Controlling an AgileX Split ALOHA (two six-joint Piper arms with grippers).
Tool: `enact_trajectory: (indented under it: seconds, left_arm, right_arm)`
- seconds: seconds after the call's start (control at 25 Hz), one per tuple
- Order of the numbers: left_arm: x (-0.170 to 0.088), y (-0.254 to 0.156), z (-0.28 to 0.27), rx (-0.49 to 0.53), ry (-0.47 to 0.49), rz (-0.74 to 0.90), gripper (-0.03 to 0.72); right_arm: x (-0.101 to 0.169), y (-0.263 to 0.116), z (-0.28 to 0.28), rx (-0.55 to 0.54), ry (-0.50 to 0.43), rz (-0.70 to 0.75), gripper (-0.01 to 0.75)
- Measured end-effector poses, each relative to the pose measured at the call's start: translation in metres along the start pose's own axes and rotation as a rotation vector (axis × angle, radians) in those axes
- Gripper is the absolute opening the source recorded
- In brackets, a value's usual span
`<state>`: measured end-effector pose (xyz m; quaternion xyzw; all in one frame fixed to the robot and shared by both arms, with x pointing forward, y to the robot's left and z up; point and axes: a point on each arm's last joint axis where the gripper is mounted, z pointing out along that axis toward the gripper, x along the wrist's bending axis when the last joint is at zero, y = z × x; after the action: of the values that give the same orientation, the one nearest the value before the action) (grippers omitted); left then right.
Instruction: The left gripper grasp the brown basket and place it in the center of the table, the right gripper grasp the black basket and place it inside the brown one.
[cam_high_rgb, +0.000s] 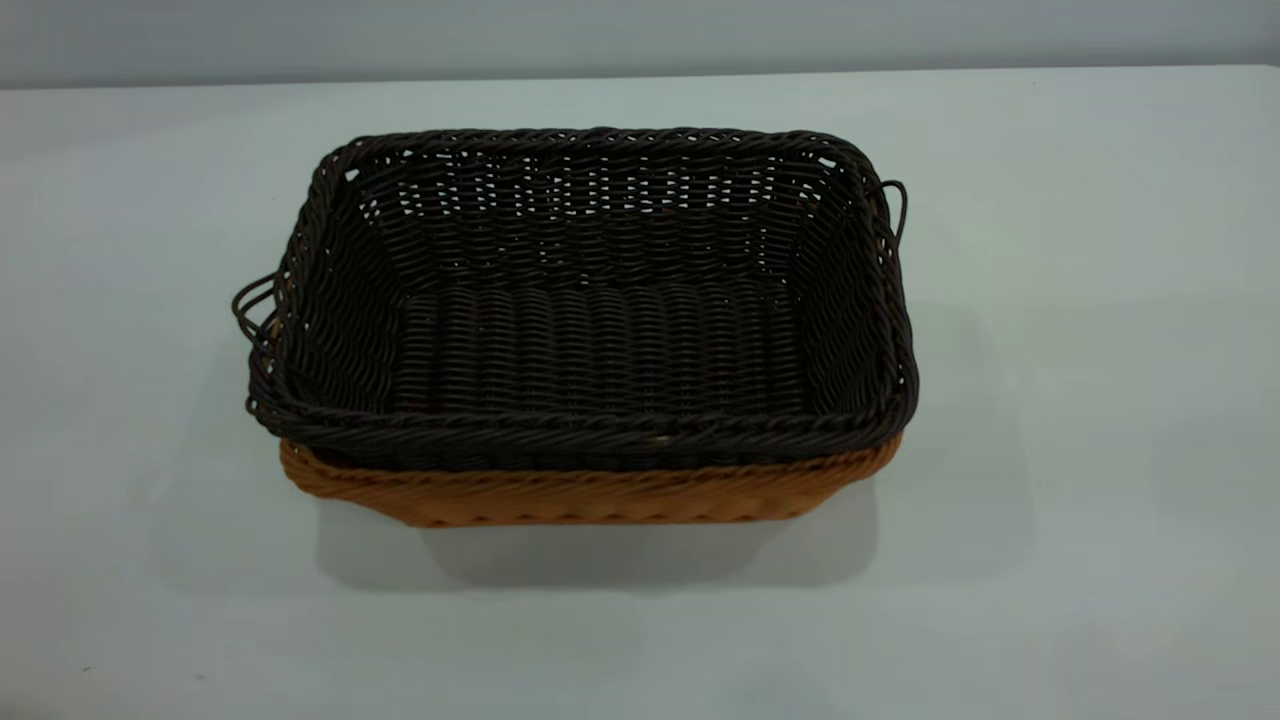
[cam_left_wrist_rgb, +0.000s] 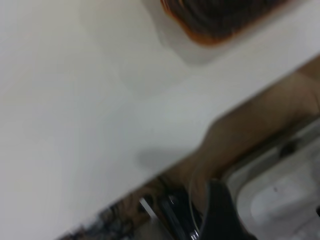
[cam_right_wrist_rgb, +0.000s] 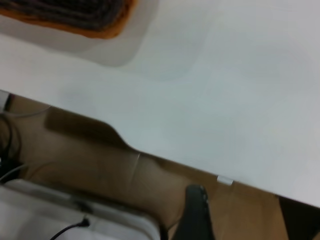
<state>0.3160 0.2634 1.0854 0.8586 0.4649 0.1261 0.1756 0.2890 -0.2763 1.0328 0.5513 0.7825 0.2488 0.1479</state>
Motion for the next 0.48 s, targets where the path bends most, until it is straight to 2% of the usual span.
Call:
enact_trajectory:
  seconds: [0.12,0.28,0.36,0.48]
  left_arm:
    - [-0.004,-0.023,0.017,0.04,-0.014,-0.007,0.446]
    - [-0.007,-0.048,0.032,0.06,-0.016,-0.02,0.446]
    - [-0.007,-0.054,0.033,0.029,-0.012,-0.029,0.446]
    - [-0.008,-0.057,0.03,-0.069,-0.004,-0.068,0.446]
  right_arm:
    - [-0.001,-0.008,-0.006,-0.086,-0.006,-0.006,0.531]
    - [-0.001,-0.012,-0.012,-0.14,-0.01,-0.01,0.531]
    - [-0.001,-0.013,-0.013,-0.153,-0.01,-0.01,0.531]
    - [-0.001,-0.015,-0.015,-0.166,-0.01,-0.011,0.531]
